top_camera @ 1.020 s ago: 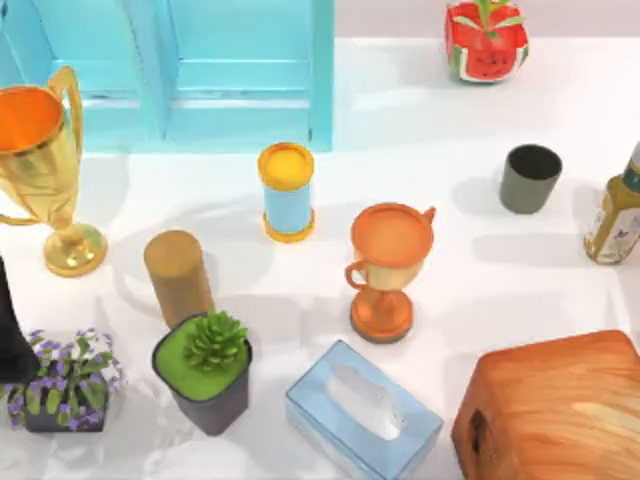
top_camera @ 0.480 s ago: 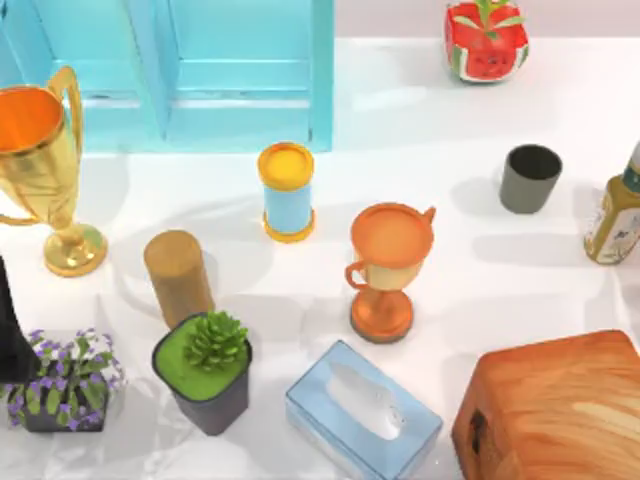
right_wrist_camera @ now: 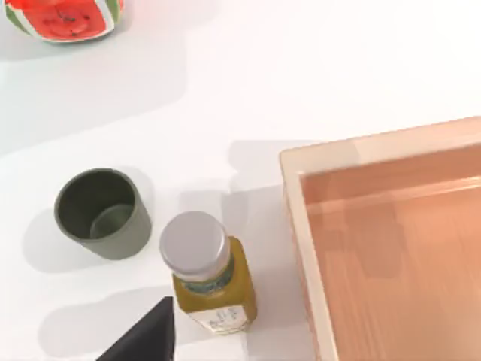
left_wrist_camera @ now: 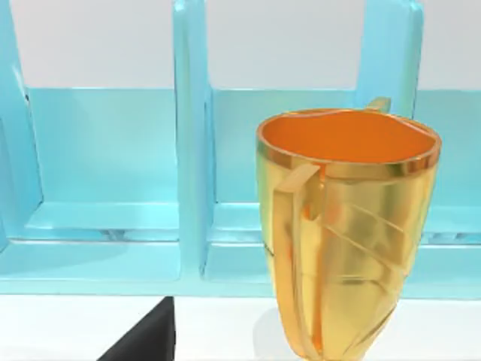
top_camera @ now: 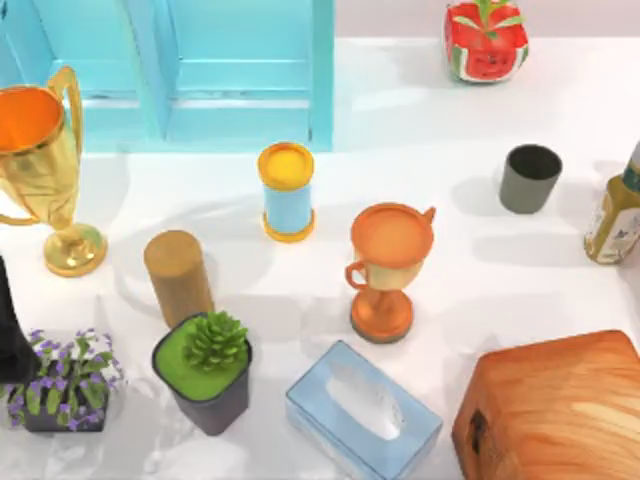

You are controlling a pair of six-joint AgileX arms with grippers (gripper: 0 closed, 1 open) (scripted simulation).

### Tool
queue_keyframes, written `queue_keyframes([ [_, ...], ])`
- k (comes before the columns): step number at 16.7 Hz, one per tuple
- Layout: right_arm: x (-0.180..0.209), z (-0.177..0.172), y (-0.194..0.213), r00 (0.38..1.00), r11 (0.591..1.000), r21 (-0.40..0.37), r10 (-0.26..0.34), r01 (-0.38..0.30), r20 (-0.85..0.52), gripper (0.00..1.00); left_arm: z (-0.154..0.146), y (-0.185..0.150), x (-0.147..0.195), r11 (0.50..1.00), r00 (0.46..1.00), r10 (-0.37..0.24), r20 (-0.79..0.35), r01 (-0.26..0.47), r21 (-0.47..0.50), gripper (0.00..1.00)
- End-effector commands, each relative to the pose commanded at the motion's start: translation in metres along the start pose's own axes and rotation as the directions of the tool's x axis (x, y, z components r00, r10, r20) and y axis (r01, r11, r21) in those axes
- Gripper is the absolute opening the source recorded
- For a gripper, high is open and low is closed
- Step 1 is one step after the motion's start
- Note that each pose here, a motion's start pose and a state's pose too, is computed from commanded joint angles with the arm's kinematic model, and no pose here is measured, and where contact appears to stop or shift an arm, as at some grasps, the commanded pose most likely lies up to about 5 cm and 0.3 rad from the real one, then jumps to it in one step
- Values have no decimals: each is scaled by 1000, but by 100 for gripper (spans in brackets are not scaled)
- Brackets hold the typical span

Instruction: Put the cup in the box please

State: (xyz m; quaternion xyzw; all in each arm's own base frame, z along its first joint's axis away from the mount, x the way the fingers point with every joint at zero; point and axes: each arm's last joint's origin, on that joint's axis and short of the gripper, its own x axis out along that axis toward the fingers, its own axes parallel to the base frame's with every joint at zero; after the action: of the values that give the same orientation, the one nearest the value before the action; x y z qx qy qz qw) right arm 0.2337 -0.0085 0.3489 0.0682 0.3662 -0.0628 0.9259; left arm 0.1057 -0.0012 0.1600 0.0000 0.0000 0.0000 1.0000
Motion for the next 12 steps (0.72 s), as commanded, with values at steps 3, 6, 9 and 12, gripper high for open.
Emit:
queue_keyframes([
  [3, 53, 47, 19, 970, 999, -11, -34, 33, -241, 100, 0, 0, 0, 1000, 1000, 0, 0, 0, 0, 100],
  [6, 117, 67, 46, 893, 998, -48, -64, 47, -445, 100, 0, 0, 0, 1000, 1000, 0, 0, 0, 0, 100],
  [9, 167, 71, 79, 825, 995, -89, -83, 40, -559, 100, 0, 0, 0, 1000, 1000, 0, 0, 0, 0, 100],
  [12, 200, 68, 113, 788, 993, -121, -85, 14, -610, 100, 0, 0, 0, 1000, 1000, 0, 0, 0, 0, 100],
])
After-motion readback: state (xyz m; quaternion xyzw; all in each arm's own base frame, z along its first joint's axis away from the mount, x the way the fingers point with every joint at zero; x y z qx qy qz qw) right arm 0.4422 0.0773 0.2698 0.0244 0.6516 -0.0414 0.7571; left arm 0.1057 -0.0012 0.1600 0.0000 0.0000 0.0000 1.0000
